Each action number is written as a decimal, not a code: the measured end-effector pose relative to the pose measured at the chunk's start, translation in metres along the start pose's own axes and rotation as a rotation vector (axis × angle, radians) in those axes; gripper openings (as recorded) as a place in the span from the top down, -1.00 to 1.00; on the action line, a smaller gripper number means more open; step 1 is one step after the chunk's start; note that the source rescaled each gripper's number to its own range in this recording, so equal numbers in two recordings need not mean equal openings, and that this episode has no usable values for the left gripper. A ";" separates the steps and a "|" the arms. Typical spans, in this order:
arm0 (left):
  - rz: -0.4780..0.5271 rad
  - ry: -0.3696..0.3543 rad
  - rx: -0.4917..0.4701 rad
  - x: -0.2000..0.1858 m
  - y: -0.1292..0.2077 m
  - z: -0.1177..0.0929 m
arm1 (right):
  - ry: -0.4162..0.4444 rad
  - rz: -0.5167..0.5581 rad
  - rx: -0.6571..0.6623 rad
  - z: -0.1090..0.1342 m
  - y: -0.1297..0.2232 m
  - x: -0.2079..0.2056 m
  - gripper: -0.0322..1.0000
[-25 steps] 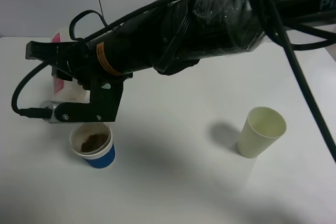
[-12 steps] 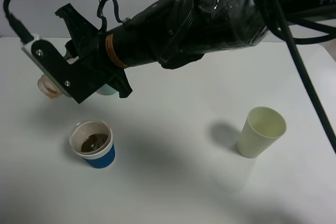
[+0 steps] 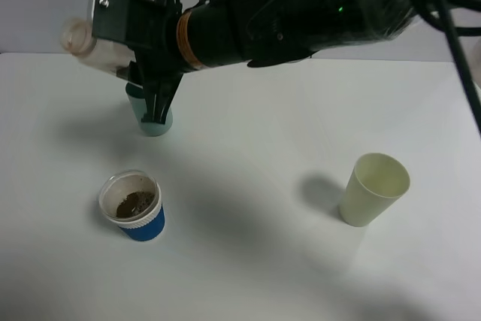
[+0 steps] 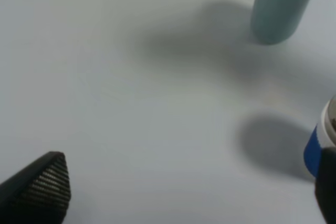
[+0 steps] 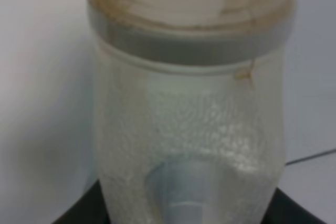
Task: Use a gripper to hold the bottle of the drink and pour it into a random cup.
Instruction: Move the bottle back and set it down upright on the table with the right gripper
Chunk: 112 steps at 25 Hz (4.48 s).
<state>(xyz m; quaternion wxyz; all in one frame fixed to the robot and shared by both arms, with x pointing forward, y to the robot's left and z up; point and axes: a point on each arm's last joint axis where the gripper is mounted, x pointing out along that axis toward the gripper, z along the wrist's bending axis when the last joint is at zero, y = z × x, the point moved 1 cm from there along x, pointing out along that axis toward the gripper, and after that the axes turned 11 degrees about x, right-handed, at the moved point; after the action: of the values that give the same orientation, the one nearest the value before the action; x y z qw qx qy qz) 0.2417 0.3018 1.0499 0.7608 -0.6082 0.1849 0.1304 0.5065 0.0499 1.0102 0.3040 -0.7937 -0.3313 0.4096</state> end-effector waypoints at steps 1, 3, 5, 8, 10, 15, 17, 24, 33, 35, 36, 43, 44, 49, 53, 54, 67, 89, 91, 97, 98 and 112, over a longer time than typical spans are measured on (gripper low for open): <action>0.000 0.000 0.000 0.000 0.000 0.000 | 0.014 -0.011 0.035 -0.006 -0.002 -0.005 0.92; 0.000 0.000 0.000 0.000 0.000 0.000 | 0.043 -0.024 0.121 -0.018 -0.003 -0.014 0.92; 0.000 0.000 0.000 0.000 0.000 0.000 | 0.074 -0.040 0.206 -0.031 -0.004 -0.024 0.92; 0.000 0.000 0.000 0.000 0.000 0.000 | 0.104 -0.078 0.342 -0.047 -0.006 -0.037 0.92; 0.000 0.000 0.000 0.000 0.000 0.000 | 0.119 -0.108 0.425 -0.056 -0.008 -0.046 0.92; 0.000 0.000 0.000 0.000 0.000 0.000 | 0.077 -0.160 0.528 -0.063 0.003 -0.063 0.92; 0.000 0.000 0.000 0.000 0.000 0.000 | 0.036 -0.166 0.564 -0.060 0.016 -0.069 0.92; -0.001 0.004 -0.003 0.000 0.000 0.000 | 0.056 -0.055 0.704 -0.053 0.080 -0.085 0.92; 0.000 0.000 0.000 0.000 0.000 0.000 | 0.135 0.044 0.729 -0.048 0.133 -0.101 0.92; 0.000 0.000 0.000 0.000 0.000 0.000 | 0.152 0.034 0.708 -0.047 0.136 -0.102 0.92; 0.000 0.000 0.000 0.000 0.000 0.000 | 0.161 0.029 0.691 -0.047 0.137 -0.102 0.92; 0.000 0.000 0.000 0.000 0.000 0.000 | 0.180 -0.001 0.709 -0.042 0.155 -0.085 0.92; 0.000 0.000 0.000 0.000 0.000 0.000 | 0.189 0.004 0.727 -0.041 0.160 -0.081 0.92; 0.000 0.000 0.000 0.000 0.000 0.000 | 0.245 0.014 0.755 -0.041 0.177 -0.071 0.92; 0.000 0.000 0.000 0.000 0.000 0.000 | 0.285 0.004 0.759 -0.041 0.187 -0.064 0.92; 0.000 0.000 0.000 0.000 0.000 0.000 | 0.297 0.002 0.768 -0.041 0.189 -0.063 0.92; 0.000 0.000 0.000 0.000 0.000 0.000 | 0.572 -0.020 0.812 -0.034 0.227 -0.079 0.92; 0.000 0.000 0.000 0.000 0.000 0.000 | 0.736 -0.021 0.840 -0.022 0.252 -0.112 0.92; 0.000 0.000 0.000 0.000 0.000 0.000 | 0.736 -0.021 0.840 -0.022 0.252 -0.112 0.92; 0.000 0.000 0.000 0.000 0.000 0.000 | 0.737 -0.021 0.840 -0.022 0.252 -0.112 0.92; 0.000 0.000 0.000 0.000 0.000 0.000 | 0.738 -0.021 0.841 -0.022 0.252 -0.112 0.92; 0.000 0.000 0.000 0.000 0.000 0.000 | 0.797 0.019 0.894 -0.023 0.259 -0.116 0.92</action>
<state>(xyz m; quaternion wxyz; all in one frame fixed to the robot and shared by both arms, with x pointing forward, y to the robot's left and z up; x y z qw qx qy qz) 0.2417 0.3018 1.0499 0.7608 -0.6082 0.1849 0.1304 0.5466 -0.1988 0.8782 0.7056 -0.6843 0.0199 0.1829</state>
